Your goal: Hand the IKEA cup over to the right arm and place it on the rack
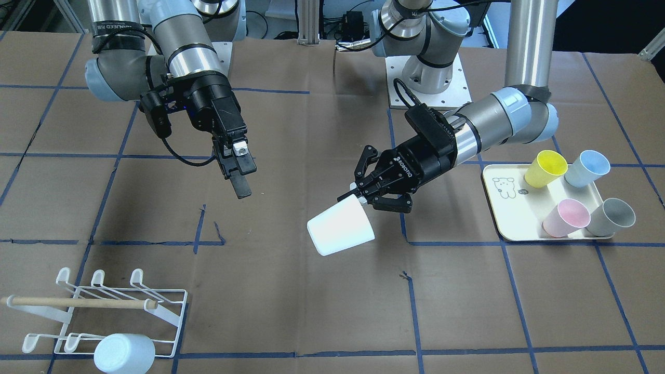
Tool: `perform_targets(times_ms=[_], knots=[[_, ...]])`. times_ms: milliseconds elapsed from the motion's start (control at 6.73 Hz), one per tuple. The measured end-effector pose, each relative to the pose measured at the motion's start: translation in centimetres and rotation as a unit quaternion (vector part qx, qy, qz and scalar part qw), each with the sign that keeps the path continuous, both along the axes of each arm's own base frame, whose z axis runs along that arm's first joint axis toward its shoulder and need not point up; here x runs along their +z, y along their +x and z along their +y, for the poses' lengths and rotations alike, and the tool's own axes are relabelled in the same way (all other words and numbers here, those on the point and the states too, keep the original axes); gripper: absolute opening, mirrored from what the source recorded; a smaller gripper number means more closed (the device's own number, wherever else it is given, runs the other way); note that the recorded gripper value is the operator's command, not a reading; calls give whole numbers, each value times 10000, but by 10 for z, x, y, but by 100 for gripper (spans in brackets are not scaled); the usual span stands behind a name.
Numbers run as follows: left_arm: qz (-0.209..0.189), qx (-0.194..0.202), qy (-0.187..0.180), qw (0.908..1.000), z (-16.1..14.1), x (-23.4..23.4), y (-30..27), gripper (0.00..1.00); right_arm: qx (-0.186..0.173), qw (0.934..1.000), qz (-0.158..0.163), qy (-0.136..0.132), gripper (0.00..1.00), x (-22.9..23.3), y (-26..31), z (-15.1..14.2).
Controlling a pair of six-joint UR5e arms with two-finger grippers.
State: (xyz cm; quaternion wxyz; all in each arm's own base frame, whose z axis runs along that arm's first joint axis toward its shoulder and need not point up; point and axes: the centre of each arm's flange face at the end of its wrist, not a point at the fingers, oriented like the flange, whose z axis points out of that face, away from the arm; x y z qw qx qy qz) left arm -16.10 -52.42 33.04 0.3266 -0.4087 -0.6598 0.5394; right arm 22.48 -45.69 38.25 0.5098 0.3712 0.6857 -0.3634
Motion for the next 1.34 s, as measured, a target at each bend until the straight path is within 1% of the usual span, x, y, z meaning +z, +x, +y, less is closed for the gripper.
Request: perform_targets(times_ms=[149, 297, 446, 594, 743, 891, 1040, 1337], knots=[[8, -2, 19, 10000, 1, -2, -1, 2, -56, 9998, -161, 141, 100, -4, 0, -2], [19, -2, 41, 10000, 2, -2, -1, 3, -168, 9979, -497, 371, 100, -8, 0, -4], [28, -3, 58, 10000, 2, -3, -2, 3, -338, 9947, -781, 574, 100, -13, -1, -6], [32, -7, 62, 10000, 1, -3, -2, 3, -493, 9922, -883, 724, 100, -19, -1, -9], [34, -12, 64, 10000, 1, -3, -2, 3, -531, 9906, -898, 887, 100, -26, 3, -11], [35, -17, 70, 10000, 1, -4, -3, 3, -495, 9898, -892, 995, 100, -29, 9, -11], [36, -25, 73, 10000, 1, -4, -3, 3, -422, 9897, -886, 1039, 100, -30, 16, -11], [39, -38, 80, 10000, 1, -4, -5, 3, -220, 9905, -903, 1016, 99, -29, 38, -18]])
